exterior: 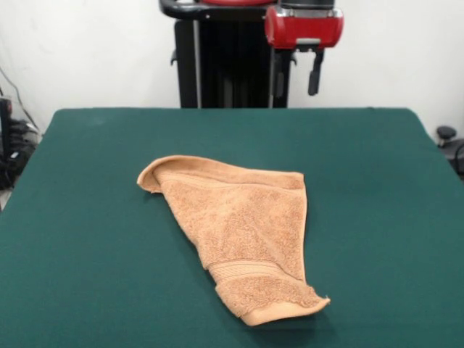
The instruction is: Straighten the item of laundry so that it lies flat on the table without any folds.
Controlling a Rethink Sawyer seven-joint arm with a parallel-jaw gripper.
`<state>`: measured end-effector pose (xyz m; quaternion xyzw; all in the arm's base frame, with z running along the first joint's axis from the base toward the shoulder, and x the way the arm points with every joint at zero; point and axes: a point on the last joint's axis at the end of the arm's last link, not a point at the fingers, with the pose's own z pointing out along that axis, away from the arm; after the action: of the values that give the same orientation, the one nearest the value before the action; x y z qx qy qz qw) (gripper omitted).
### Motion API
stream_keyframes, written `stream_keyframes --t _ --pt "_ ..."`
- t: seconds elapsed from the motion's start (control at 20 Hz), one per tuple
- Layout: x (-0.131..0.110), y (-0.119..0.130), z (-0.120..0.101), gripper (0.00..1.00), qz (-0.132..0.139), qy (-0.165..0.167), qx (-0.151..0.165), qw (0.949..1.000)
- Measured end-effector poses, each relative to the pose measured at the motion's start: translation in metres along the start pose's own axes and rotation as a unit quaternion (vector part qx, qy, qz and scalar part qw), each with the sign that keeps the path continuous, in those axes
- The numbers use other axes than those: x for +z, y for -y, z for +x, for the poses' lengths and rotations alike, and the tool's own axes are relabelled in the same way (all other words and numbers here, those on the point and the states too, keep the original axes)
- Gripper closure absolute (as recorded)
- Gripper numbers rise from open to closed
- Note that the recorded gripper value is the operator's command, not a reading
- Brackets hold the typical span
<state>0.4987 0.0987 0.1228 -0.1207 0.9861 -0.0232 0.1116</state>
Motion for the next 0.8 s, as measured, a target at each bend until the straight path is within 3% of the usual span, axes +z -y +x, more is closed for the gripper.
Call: stream_keyframes --t 0.8 --pt "-0.0005 -0.004 -0.0002 0.0 -0.001 0.0 -0.004 1.0"
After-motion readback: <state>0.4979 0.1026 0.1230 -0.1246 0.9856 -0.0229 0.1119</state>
